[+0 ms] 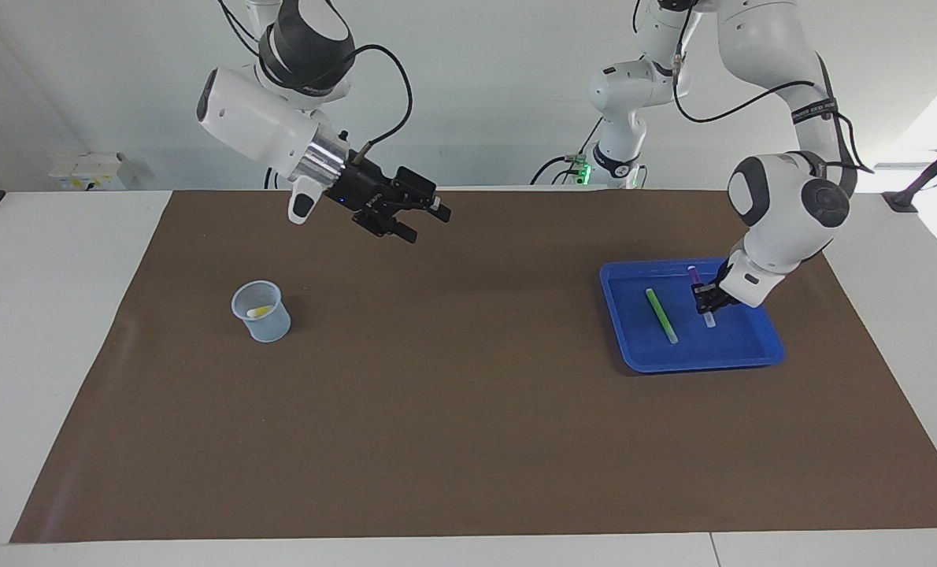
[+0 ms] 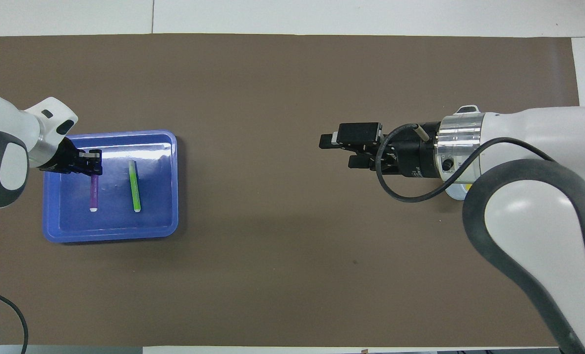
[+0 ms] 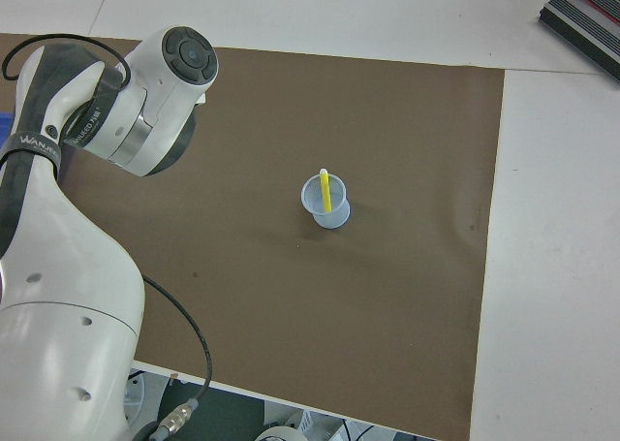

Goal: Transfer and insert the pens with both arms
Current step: 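Lift the purple pen with the left gripper toward the right gripper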

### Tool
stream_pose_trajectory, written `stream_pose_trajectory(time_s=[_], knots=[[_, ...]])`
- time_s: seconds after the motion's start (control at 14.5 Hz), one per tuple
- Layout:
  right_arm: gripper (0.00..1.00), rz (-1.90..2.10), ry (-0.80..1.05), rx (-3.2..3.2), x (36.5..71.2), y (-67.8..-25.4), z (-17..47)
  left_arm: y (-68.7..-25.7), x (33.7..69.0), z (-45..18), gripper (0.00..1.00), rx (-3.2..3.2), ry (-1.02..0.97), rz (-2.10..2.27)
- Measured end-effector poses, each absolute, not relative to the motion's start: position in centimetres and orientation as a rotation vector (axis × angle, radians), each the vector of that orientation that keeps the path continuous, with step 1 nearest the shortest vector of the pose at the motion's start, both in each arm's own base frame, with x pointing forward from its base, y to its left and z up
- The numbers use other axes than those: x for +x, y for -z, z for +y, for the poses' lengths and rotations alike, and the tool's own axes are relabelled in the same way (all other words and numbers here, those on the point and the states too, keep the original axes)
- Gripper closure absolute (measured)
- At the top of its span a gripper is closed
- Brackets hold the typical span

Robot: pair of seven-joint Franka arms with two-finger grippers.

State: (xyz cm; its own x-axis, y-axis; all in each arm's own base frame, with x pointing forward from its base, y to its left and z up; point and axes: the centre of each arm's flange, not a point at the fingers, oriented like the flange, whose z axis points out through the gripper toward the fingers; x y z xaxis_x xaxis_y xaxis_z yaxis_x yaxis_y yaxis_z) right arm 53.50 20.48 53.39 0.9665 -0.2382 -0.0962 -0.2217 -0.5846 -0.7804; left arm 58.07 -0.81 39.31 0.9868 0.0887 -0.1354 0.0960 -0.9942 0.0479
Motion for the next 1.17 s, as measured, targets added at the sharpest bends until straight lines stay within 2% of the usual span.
stream_pose_trajectory(time_s=[0.48, 0.9, 1.17], knots=[[0.0, 0.42, 0.024, -2.161, 53.5, -52.9, 21.0, -46.4, 58.3, -13.2, 0.82, 2.678, 0.4, 1.07], [0.0, 0.422, 0.042, -2.161, 53.4, -52.9, 21.5, -48.0, 56.8, -21.4, 0.82, 2.291, 0.624, 1.557], [0.0, 0.436, 0.144, -2.164, 53.0, -52.9, 23.5, -48.8, 55.7, -25.7, 0.82, 2.108, 0.722, 1.715]])
